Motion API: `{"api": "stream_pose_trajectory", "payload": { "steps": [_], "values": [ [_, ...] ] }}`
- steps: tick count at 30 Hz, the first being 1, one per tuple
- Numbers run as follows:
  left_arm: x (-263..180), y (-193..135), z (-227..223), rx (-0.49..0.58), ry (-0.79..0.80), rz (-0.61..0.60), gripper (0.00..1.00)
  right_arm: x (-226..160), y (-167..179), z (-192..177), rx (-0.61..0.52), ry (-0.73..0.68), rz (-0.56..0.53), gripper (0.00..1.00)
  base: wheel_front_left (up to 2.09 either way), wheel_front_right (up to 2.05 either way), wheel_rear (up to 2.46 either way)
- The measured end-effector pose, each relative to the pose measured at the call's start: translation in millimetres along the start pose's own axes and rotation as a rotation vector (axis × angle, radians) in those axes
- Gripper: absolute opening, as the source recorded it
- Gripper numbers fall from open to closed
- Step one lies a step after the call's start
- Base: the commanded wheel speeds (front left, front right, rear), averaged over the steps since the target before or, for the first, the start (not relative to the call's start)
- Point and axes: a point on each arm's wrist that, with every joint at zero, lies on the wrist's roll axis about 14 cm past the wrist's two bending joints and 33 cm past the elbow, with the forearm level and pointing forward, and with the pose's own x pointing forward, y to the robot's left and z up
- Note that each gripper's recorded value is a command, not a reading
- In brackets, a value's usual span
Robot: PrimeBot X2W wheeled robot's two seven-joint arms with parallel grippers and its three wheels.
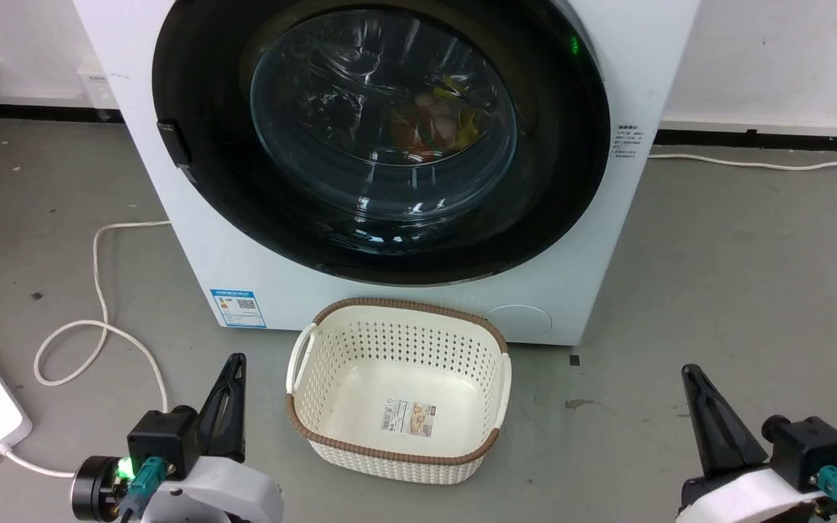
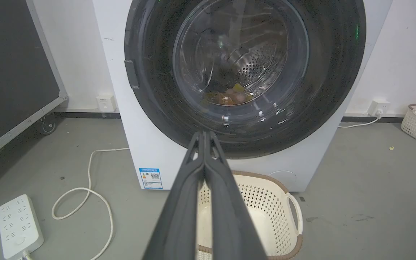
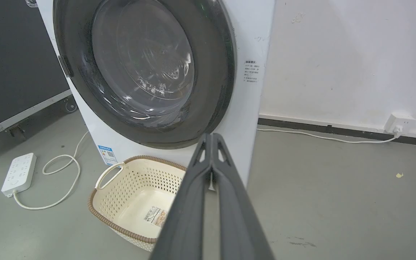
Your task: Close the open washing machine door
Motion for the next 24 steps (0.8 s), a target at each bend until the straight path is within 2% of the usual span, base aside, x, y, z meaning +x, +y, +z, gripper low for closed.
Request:
{"api": "stream_pose_trajectory", "payload": {
  "steps": [24],
  "values": [
    [-2.3, 3.7, 0.6, 0.037, 0.026, 0.030, 0.00, 3.5, 6.0, -0.2, -0.026, 0.030, 0.020, 0.00, 0.00, 0.00, 0.00]
  ]
}}
